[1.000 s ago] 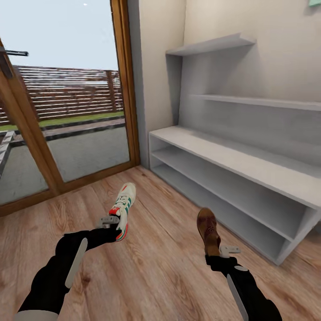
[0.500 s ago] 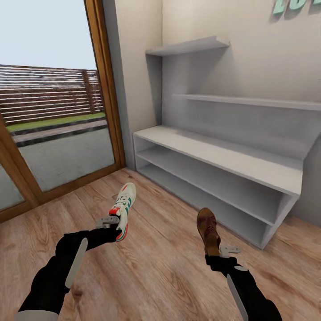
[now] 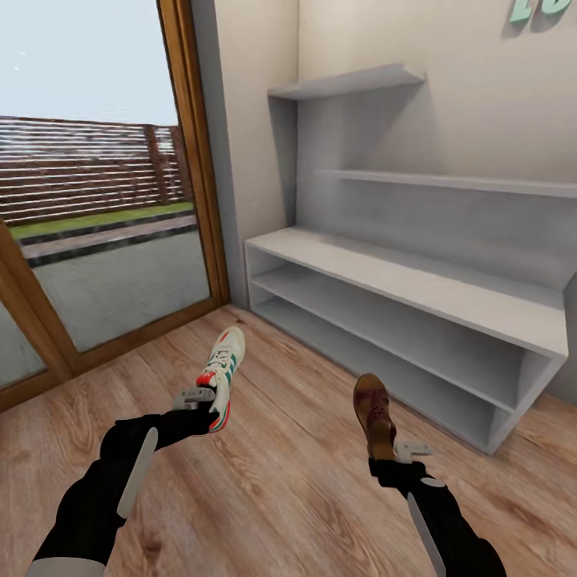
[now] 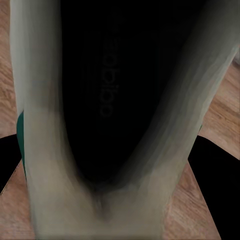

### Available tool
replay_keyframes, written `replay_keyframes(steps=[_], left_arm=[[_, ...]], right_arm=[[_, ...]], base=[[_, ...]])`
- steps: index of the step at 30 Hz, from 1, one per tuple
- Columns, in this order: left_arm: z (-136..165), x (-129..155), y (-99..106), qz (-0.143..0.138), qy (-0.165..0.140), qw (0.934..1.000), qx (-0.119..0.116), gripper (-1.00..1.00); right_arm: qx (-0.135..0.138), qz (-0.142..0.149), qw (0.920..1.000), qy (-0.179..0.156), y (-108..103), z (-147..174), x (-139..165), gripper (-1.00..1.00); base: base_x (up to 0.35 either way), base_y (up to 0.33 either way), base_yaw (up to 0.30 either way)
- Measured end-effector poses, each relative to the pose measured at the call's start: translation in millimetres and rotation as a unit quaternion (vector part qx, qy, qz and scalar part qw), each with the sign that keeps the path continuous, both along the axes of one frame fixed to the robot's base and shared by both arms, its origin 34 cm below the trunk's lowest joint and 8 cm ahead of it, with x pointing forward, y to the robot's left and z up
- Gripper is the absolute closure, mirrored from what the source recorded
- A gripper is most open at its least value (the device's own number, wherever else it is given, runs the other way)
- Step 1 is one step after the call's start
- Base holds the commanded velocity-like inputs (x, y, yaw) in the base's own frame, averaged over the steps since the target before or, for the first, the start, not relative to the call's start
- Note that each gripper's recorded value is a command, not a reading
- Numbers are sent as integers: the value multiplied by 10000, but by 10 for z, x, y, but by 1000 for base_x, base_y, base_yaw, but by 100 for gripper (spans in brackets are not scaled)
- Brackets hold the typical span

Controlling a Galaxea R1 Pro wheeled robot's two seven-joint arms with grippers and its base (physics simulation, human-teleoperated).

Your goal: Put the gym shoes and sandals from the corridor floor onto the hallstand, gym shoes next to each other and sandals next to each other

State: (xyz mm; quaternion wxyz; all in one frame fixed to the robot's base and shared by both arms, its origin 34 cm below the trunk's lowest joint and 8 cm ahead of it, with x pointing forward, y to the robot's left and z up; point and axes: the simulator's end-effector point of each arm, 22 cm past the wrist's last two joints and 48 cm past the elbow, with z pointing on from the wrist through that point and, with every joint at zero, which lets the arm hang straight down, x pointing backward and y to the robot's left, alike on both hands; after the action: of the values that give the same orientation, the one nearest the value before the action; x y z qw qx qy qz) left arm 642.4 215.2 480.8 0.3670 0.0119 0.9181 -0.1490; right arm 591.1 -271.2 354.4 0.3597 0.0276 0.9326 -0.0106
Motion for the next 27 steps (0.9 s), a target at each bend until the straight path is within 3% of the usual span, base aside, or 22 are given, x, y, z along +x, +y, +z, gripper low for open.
replay_keyframes(steps=[6, 27], left_arm=[[5, 8, 4, 2, -22, 10000, 8, 100], [2, 9, 8, 3, -22, 10000, 15, 100]], right_arm=[[6, -4, 10000, -2, 0, 2, 1, 100], [9, -13, 10000, 3, -6, -2, -1, 100]], base=[[180, 5, -117], [12, 0, -294]])
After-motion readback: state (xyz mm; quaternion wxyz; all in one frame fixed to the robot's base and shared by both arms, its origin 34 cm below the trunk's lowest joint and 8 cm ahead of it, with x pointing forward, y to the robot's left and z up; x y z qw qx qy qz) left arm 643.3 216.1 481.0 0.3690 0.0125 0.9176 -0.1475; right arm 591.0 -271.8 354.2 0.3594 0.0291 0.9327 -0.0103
